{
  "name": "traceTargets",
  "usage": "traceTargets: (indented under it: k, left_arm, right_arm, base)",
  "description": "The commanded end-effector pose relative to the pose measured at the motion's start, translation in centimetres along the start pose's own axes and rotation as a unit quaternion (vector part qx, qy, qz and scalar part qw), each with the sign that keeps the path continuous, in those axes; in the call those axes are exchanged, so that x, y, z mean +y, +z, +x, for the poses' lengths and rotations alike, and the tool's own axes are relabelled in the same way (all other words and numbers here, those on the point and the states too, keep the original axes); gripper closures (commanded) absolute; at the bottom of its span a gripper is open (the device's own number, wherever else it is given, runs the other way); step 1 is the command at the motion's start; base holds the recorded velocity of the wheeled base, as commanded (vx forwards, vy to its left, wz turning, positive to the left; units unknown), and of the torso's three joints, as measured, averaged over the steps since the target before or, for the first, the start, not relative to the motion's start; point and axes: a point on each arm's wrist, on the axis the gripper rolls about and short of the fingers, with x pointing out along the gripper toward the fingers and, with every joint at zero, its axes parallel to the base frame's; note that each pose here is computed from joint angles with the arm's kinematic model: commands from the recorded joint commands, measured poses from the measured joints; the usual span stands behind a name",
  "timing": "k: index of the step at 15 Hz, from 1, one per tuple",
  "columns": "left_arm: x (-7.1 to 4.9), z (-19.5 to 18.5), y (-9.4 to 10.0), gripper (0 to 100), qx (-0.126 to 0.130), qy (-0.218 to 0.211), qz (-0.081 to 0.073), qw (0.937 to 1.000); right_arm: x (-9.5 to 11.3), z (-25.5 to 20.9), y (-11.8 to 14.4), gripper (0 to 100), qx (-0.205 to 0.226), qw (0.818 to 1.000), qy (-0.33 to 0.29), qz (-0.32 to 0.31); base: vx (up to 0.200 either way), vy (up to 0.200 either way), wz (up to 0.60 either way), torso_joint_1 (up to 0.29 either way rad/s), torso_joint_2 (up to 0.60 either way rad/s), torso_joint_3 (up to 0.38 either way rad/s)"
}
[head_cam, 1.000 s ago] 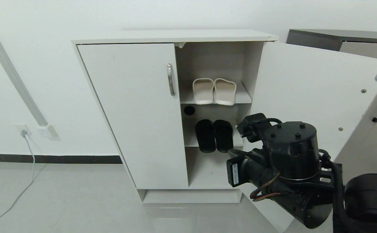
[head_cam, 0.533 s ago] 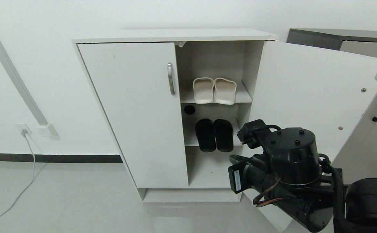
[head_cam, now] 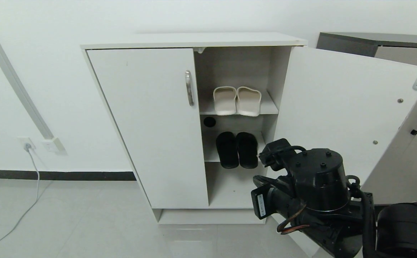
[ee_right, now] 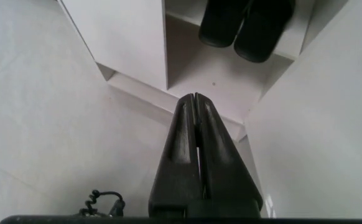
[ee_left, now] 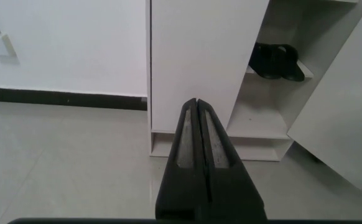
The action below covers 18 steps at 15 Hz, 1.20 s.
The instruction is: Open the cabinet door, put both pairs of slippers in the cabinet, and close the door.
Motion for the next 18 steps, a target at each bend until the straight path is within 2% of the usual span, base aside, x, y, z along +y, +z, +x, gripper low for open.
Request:
traceTargets:
  k: [1,3,7,18]
  left_arm:
    - [0.0,0.0,0.0,100,0.0,0.0,0.0,1.0]
    - [0.0,0.0,0.0,100,0.0,0.0,0.0,1.0]
    - [0.0,0.0,0.0,100,0.0,0.0,0.0,1.0]
    - [0.0,0.0,0.0,100,0.0,0.001,-0.001,1.0]
  right_arm:
    - [0.12,0.32,-0.44,100,0.007,1.0,-0.001,-0.005]
    - [0.13,0.38,-0.6,100,0.01,1.0,-0.001,-0.006]
    - [0.22,0.4,-0.74,100,0.011,1.0,-0.001,-0.009]
    - [0.23,0.35,-0.94,100,0.014,1.0,0.0,-0.015]
  base:
    - [0.0,0.0,0.0,-0.002,-0.24,-0.251]
    - [0.0,0.0,0.0,0.012,-0.16,-0.337]
    - [0.0,0.0,0.0,0.04,-0.51,-0.361]
    - [0.0,0.0,0.0,0.143,-0.47,-0.33]
